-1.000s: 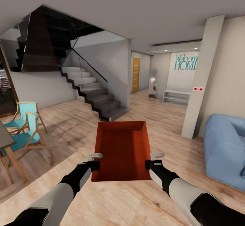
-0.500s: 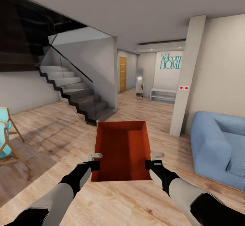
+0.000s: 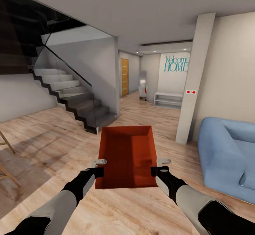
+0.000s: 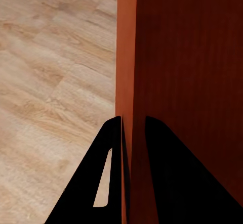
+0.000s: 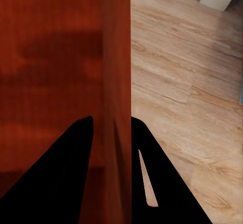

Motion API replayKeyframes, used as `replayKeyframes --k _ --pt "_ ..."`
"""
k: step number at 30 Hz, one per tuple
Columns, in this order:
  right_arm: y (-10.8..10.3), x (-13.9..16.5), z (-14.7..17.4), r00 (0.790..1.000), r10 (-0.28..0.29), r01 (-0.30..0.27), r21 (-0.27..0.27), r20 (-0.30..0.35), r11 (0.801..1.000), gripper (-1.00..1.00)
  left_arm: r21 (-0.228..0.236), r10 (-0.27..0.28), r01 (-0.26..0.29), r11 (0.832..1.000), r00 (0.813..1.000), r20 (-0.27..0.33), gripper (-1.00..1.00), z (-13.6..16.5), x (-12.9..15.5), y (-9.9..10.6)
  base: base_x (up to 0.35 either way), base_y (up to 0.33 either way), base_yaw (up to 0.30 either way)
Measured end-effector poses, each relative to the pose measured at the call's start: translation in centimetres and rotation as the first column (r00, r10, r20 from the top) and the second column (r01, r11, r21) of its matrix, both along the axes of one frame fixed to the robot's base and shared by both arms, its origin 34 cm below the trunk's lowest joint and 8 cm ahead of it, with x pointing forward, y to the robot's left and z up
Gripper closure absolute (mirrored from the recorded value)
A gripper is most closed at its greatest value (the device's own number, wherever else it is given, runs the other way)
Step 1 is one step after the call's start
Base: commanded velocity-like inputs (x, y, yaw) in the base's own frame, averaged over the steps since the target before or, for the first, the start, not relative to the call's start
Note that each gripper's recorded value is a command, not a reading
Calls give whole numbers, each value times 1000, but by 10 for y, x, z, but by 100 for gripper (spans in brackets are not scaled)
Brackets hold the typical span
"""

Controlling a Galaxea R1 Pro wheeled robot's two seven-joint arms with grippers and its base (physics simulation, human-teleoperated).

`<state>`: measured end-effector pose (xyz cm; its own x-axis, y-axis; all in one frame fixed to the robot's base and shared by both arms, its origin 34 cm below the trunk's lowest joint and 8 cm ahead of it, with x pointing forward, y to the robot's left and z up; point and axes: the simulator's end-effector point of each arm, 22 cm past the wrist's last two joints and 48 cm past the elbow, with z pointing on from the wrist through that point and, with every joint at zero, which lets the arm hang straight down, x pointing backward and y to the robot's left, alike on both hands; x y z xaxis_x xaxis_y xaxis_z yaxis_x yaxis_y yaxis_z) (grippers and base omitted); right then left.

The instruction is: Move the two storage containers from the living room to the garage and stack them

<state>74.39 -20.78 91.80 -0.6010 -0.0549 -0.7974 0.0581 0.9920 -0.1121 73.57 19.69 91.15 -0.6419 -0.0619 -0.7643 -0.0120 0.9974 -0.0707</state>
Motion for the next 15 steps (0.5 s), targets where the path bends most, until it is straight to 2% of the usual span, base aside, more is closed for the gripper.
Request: replayKeyframes --k 15 --pt "0 0 0 1000 0 0 0 0 1000 100 0 -1 1 1000 1000 0 100 0 0 0 324 0 0"
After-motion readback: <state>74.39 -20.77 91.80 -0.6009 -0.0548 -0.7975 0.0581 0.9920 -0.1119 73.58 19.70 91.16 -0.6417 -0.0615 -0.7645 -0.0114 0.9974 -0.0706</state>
